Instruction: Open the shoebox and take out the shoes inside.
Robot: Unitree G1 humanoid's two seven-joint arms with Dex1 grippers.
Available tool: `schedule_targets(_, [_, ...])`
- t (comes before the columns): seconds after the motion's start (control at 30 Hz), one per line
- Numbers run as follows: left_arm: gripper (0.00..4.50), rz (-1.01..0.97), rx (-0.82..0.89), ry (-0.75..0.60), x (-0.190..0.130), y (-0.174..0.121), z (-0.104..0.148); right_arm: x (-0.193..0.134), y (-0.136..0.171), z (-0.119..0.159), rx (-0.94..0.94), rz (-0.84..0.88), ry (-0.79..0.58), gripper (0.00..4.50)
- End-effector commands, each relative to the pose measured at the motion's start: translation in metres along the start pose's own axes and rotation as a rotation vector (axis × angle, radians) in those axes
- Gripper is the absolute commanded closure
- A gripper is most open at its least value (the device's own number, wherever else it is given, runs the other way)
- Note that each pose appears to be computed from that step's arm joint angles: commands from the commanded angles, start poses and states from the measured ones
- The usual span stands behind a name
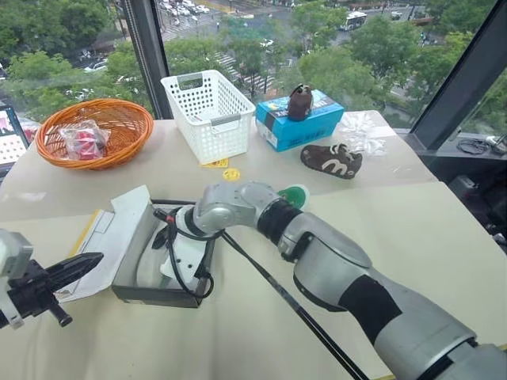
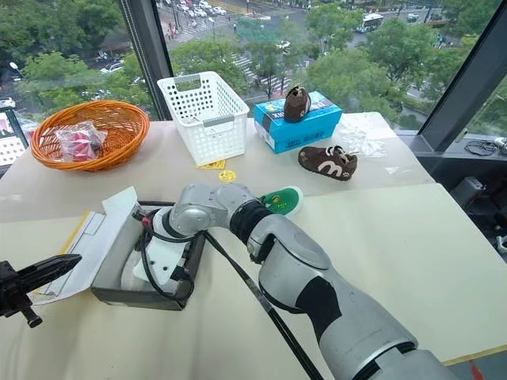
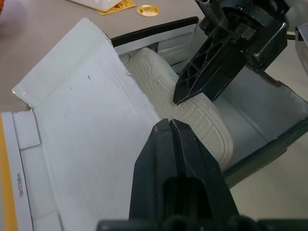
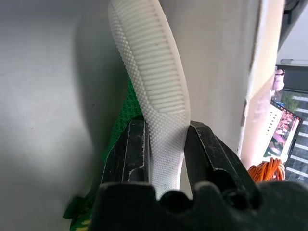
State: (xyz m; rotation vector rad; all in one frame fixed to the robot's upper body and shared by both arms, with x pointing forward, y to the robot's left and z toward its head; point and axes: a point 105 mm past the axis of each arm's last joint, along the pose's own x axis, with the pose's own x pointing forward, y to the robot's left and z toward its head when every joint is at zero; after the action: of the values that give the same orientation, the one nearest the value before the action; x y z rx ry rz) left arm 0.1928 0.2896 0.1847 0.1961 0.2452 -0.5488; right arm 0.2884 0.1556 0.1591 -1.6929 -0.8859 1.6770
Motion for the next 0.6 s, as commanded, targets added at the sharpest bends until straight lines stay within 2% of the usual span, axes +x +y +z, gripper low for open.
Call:
schedule_targets(0.03, [4.5,-0.005,0.035,0.003,0.002,0.001,0.005,-0.022,-0.049,0.006,0.146,-0.262,-0.093,3.37])
schedule_targets(0.2, [4.5,-0.011,0.036,0.001,0.005,0.001,0.006,-0.062,-0.059,-0.011,0.343,-0.402,-0.131,3.37])
schedule_targets(0.3, [4.5,-0.016,0.039,0.005,0.007,0.001,0.006,-0.079,-0.061,-0.014,0.375,-0.435,-0.138,3.37])
schedule_targets(0.6, [4.5,-0.04,0.05,0.01,0.014,0.002,0.01,-0.094,-0.058,-0.015,0.571,-0.49,-0.212,3.37])
